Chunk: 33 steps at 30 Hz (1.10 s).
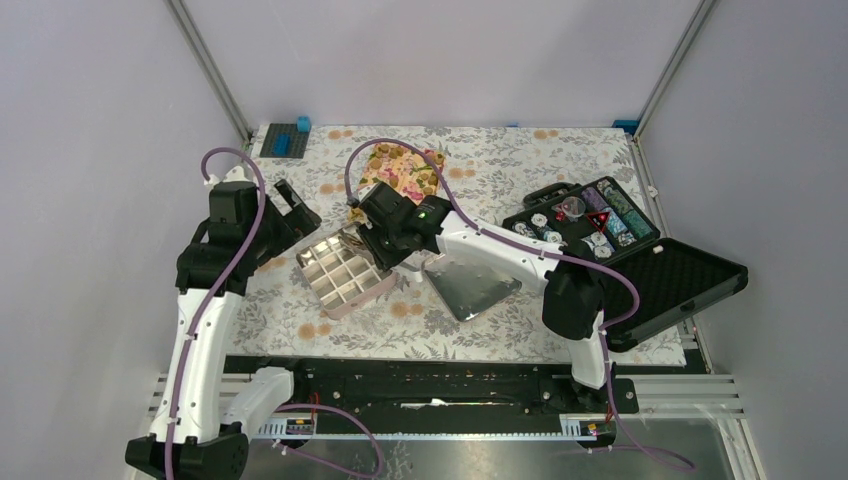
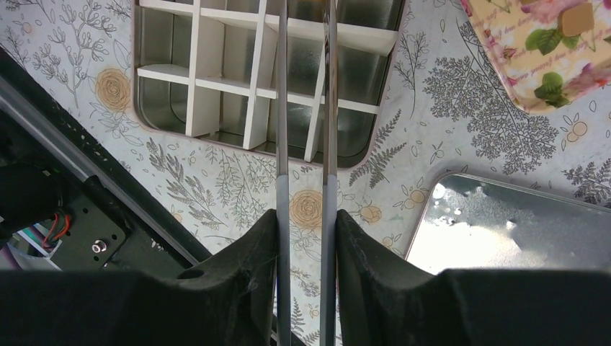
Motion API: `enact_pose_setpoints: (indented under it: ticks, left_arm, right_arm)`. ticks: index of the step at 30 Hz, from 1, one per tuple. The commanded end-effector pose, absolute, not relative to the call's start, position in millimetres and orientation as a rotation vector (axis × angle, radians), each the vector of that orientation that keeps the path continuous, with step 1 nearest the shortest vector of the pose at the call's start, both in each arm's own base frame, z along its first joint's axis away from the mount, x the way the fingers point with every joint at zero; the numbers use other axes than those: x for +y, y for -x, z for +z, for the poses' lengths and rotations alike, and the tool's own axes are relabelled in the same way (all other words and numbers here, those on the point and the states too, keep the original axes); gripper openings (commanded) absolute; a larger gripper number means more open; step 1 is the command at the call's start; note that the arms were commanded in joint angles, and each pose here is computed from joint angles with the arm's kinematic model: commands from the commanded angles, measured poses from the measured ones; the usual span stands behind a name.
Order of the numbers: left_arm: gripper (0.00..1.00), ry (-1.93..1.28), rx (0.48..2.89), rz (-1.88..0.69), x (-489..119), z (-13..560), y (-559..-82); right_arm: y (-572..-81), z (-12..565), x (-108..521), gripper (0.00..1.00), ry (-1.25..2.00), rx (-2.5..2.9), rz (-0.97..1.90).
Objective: Pack the chocolate
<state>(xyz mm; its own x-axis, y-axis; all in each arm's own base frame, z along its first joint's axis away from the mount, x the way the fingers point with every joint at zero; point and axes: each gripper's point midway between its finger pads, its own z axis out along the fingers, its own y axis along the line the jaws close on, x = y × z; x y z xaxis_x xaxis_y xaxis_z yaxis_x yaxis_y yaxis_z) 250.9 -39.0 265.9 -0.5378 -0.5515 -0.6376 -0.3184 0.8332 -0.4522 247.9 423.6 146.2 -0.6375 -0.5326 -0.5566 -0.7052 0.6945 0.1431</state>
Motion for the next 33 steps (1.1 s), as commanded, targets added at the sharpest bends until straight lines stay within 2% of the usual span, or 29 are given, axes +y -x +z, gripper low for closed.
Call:
enact_pose_setpoints:
  ticks: [1, 3, 13, 15, 19, 21, 26, 30, 33]
  left_arm:
    - [0.99, 0.622, 2.168, -0.363, -39, 267, -253]
    - [0.99, 0.619, 2.168, -0.361, -39, 267, -253]
    - [0.99, 0.616, 2.175, -0.347, -37, 261, -250]
    - [0.99, 0.614, 2.177, -0.342, -36, 260, -249]
    - [0.99, 0.61, 2.18, -0.337, -36, 259, -249]
    - [0.99, 0.611, 2.178, -0.337, -36, 259, -249]
    - [0.99, 0.591, 2.176, -0.34, -37, 262, -250]
    - [0.99, 0.586, 2.164, -0.326, -34, 267, -250]
    - [0.99, 0.588, 2.166, -0.324, -34, 267, -250]
  right_arm:
    - [-252, 169, 441, 0.33, 0.921, 2.355, 0.561]
    - [-251, 169, 440, 0.39, 0.921, 2.358, 0.559]
    - [-250, 173, 441, 0.46, 0.92, 2.357, 0.561]
    - [-250, 174, 441, 0.44, 0.918, 2.352, 0.561]
    - [-252, 188, 441, 0.29, 0.903, 2.321, 0.565]
    - [-254, 197, 441, 0.25, 0.894, 2.299, 0.571]
    - [-258, 221, 431, 0.24, 0.86, 2.243, 0.545]
    - [-275, 233, 399, 0.26, 0.792, 2.191, 0.375]
    - [-293, 219, 366, 0.28, 0.733, 2.221, 0.255]
